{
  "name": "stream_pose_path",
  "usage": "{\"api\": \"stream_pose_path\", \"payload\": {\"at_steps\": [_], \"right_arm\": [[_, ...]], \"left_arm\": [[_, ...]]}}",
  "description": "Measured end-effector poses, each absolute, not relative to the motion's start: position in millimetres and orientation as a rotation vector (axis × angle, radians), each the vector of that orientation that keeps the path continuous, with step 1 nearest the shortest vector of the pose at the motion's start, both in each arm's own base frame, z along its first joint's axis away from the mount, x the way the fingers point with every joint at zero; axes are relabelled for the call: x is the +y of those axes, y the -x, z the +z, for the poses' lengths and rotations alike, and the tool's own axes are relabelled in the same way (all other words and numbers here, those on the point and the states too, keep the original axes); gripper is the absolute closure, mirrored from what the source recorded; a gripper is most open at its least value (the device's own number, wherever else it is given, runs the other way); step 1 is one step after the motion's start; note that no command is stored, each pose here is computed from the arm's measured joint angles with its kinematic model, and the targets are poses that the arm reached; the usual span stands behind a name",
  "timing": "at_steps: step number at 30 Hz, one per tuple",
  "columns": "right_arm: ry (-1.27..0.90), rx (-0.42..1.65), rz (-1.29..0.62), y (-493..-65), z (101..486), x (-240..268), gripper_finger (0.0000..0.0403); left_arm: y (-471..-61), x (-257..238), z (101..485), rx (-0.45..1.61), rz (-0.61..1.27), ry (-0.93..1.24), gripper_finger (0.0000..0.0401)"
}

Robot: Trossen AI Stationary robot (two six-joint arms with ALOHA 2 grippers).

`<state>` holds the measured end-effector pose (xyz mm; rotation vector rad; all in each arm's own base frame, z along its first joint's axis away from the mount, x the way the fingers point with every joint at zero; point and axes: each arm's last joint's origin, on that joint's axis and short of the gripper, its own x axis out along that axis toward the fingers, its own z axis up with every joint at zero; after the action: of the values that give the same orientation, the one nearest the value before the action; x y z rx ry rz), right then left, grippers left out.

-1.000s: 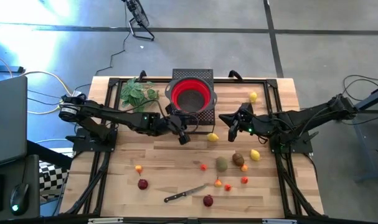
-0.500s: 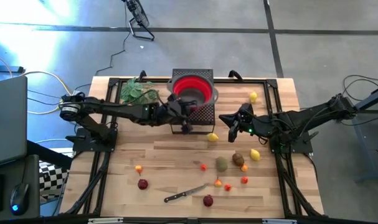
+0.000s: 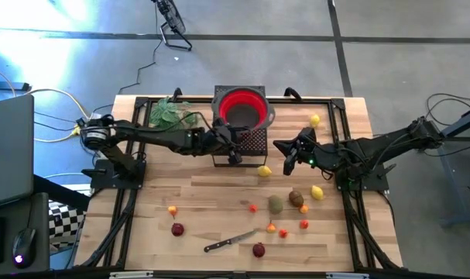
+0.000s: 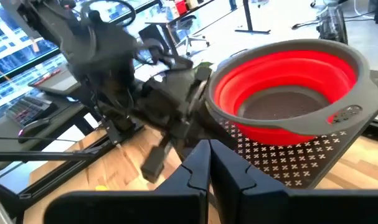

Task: Pick & Place Fruit
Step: Put the red strainer bowl on the shelf

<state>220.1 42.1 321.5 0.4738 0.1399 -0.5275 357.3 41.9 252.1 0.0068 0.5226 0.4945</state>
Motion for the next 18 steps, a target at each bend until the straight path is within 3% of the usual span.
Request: {"api": "stream_pose_path", "payload": {"at_steps": [18], "right_arm": [[-0.479,0.141,-0.523,-220.1,321.5,42.2,0.04]], "left_arm": [[-362.7,45.0,254.8,0.423,0.608,0.016,0.04]]}}
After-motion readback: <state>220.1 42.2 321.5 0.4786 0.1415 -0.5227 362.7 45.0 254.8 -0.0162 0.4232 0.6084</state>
